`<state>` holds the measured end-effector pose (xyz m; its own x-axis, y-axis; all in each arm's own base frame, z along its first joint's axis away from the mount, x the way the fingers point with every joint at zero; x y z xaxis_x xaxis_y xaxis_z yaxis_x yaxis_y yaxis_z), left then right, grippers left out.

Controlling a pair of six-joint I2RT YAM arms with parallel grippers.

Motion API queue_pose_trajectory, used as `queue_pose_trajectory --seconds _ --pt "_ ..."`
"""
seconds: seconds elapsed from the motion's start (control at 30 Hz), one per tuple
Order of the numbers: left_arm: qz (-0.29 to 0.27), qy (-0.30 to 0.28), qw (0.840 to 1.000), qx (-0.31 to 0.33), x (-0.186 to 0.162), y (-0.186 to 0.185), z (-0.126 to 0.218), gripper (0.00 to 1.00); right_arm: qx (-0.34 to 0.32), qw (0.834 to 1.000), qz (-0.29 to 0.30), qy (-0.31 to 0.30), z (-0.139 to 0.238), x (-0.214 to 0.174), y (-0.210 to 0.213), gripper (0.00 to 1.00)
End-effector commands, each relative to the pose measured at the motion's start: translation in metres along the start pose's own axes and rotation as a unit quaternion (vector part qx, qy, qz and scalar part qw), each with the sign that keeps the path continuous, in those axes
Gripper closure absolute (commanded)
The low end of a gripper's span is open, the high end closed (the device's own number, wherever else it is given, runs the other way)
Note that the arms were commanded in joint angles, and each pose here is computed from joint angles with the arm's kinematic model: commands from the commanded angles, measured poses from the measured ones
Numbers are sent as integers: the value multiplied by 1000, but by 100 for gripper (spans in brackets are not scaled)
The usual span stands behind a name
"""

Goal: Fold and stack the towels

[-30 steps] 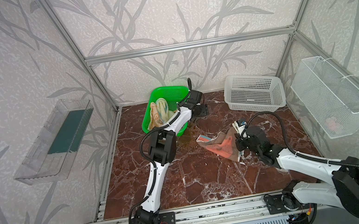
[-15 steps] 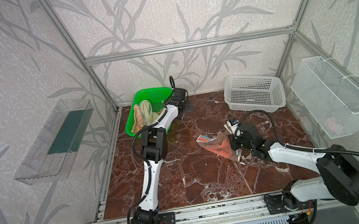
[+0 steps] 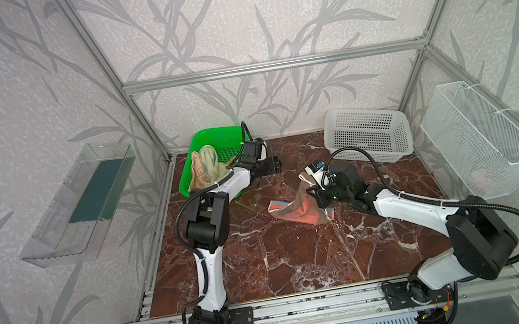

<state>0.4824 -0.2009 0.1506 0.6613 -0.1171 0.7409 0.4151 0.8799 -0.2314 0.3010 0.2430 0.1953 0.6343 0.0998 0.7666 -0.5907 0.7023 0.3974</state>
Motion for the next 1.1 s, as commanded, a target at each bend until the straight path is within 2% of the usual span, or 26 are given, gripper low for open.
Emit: queue_pose_trajectory --seconds 0.0,0.1,0.27,0.43,0.63,0.9,1.0,1.07 --pt "-11 -100 993 -59 38 -26 40 19 99 994 33 9 12 10 33 100" --pt "-13 -115 992 -55 40 -29 60 19 126 991 42 1 18 17 42 99" --pt "-19 -116 992 -37 31 -28 76 20 114 991 71 15 10 9 36 94" --pt "-28 -104 994 -15 14 -26 86 20 77 992 83 62 -11 -22 20 90" --pt "-33 -91 995 16 5 -22 94 20 45 989 79 113 -38 -44 14 80" --pt "-39 -81 995 50 -4 -21 105 21 -91 991 46 86 -67 -23 -16 87" --pt "-46 -70 995 60 -9 -20 108 21 -157 986 10 60 -64 1 -38 85" --pt "-51 -62 995 64 -14 -21 108 21 -198 978 -29 53 -60 12 -61 79"
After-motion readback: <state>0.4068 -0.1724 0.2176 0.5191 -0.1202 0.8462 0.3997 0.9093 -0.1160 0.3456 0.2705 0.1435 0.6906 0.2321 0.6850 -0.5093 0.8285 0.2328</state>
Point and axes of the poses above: each gripper's point midway between its finger pads, its own z axis back along the fingers, its own y axis along the line the jaws close on, x = y × z, the point moved 6 cm from there along z, back along the fingers, and after that the axes turned 13 degrees about -z, right-handed, at the moved point
